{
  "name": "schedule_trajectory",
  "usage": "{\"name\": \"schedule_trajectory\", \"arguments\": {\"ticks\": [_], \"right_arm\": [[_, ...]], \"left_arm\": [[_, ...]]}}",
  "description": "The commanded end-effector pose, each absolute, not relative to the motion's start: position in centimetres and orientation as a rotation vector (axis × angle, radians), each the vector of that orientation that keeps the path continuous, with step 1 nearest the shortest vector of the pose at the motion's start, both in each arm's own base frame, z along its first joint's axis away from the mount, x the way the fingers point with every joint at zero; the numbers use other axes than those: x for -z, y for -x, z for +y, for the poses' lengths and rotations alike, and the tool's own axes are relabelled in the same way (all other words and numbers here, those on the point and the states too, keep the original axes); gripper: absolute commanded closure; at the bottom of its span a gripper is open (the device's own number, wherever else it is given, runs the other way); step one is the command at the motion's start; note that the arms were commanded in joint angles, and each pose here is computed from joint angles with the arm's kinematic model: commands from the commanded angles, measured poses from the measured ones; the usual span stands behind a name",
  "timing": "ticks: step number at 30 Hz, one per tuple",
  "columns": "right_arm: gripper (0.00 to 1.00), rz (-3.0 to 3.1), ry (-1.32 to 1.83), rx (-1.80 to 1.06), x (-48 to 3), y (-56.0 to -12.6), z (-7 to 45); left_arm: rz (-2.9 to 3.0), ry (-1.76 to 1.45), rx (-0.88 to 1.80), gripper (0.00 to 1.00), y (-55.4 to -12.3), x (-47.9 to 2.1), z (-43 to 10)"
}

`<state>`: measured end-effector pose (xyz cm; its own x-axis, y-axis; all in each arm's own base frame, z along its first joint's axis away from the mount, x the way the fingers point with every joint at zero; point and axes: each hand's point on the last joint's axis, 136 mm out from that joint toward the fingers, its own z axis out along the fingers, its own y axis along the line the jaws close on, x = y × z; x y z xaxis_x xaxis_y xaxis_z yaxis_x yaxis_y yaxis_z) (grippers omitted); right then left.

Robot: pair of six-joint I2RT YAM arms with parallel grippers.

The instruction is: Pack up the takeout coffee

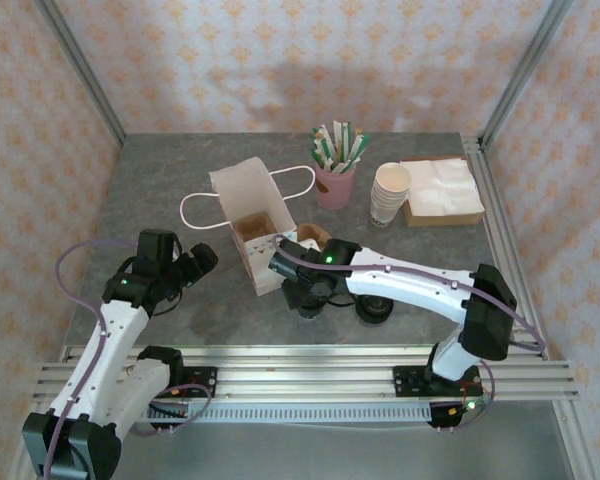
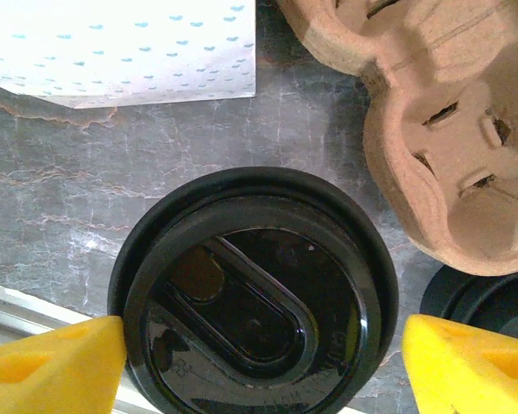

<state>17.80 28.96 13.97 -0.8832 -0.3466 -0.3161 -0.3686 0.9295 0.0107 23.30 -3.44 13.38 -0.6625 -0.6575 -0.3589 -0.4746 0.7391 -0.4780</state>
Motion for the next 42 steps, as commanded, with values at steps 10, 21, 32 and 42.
{"name": "schedule_trajectory", "arguments": {"ticks": [10,21,32,42], "right_arm": [[0.27,2.798,0.511,-0.114,-13.4,-17.6,29.2],[0.25,2.810,0.519,-0.092,-13.0,-17.6,29.1],[0.25,2.824,0.528,-0.079,-12.6,-17.5,29.1],[0.30,2.791,0.510,-0.108,-13.4,-17.7,29.0]], "left_arm": [[2.428,0.873,0.442,0.07,-22.7,-12.8,-3.1],[2.428,0.874,0.448,0.07,-22.7,-12.8,-3.1],[2.424,0.875,0.454,0.07,-22.6,-12.8,-3.2],[2.414,0.875,0.460,0.07,-22.8,-13.2,-3.2]]}}
